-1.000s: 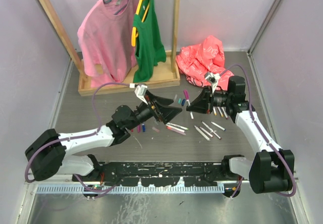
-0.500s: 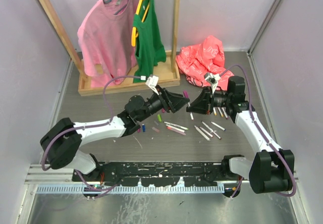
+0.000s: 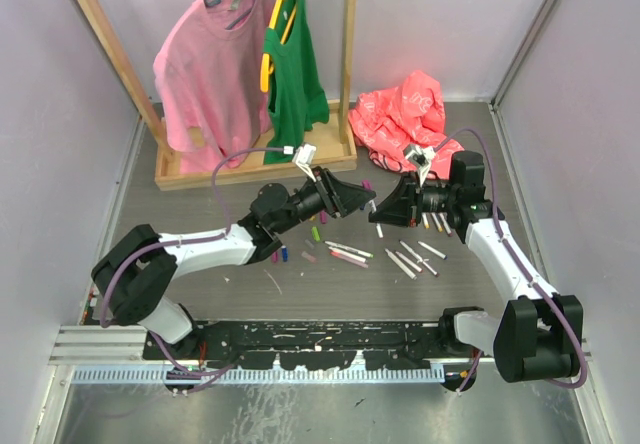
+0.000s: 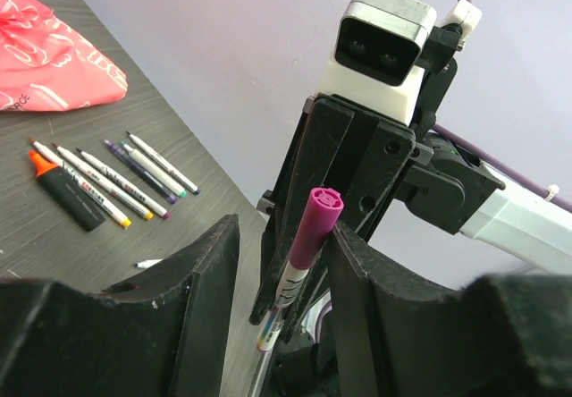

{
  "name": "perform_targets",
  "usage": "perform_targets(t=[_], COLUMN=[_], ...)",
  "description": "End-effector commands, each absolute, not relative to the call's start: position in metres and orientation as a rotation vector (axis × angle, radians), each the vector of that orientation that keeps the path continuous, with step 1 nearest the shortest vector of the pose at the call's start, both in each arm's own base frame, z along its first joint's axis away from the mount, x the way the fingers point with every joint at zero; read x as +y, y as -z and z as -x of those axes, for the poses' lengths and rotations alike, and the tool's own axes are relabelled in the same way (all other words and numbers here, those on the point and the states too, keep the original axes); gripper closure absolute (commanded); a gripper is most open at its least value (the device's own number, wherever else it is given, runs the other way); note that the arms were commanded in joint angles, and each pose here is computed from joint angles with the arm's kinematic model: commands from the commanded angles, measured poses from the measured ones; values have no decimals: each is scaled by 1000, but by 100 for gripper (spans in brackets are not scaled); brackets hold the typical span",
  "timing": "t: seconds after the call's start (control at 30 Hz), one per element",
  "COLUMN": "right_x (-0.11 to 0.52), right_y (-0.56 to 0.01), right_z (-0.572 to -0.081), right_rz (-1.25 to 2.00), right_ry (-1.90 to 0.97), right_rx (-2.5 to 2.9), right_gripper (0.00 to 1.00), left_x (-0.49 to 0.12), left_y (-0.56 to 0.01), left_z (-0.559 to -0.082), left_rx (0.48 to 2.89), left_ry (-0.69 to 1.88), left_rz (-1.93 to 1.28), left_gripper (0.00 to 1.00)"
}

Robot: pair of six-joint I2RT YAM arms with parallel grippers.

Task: Open the pen caps
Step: Open the pen cap from the pen.

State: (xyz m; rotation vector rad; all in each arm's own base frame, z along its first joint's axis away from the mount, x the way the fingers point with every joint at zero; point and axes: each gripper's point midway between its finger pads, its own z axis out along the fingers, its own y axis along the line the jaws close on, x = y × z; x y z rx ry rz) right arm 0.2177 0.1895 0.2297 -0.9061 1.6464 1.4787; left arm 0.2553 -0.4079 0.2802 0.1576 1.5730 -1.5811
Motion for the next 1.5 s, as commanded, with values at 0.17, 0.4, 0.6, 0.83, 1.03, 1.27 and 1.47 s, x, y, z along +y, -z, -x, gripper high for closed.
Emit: perform_targets(t=[0.17,0.4,0.6,0.83,1.03,1.27,1.47], right_x=[192,193,193,195,200,202,190], right_y=[-244,-243,-242,-239,-233,-231,-220], right_z=[-219,-220,-219,-218,-217,-217,-230], right_rz=[972,972,971,971,970,981,1074], right_ry=[-1458,-1459,-1462,-1482,-1517,-1507,-1210], right_rx=[1574,1578,1581,1593,1615,1616,1675], right_gripper=[99,99,99,99,99,99,99], left_x=[-406,-410,-408,-368,-328,-296,-288], left_y=[-319,-321,-329,-379,-435,-482,-468], left_z=[-258,-256,-259,-295,-321,-317,-290], left_rx=[1447,1445,1411,1248,1114,986,1008], left_ry=[1637,1658,1658,1448,1212,1182,1208], left_rz=[-172,-194,-209,-193,-123,-43,-113], left_gripper=[61,79,100,100,100,100,100])
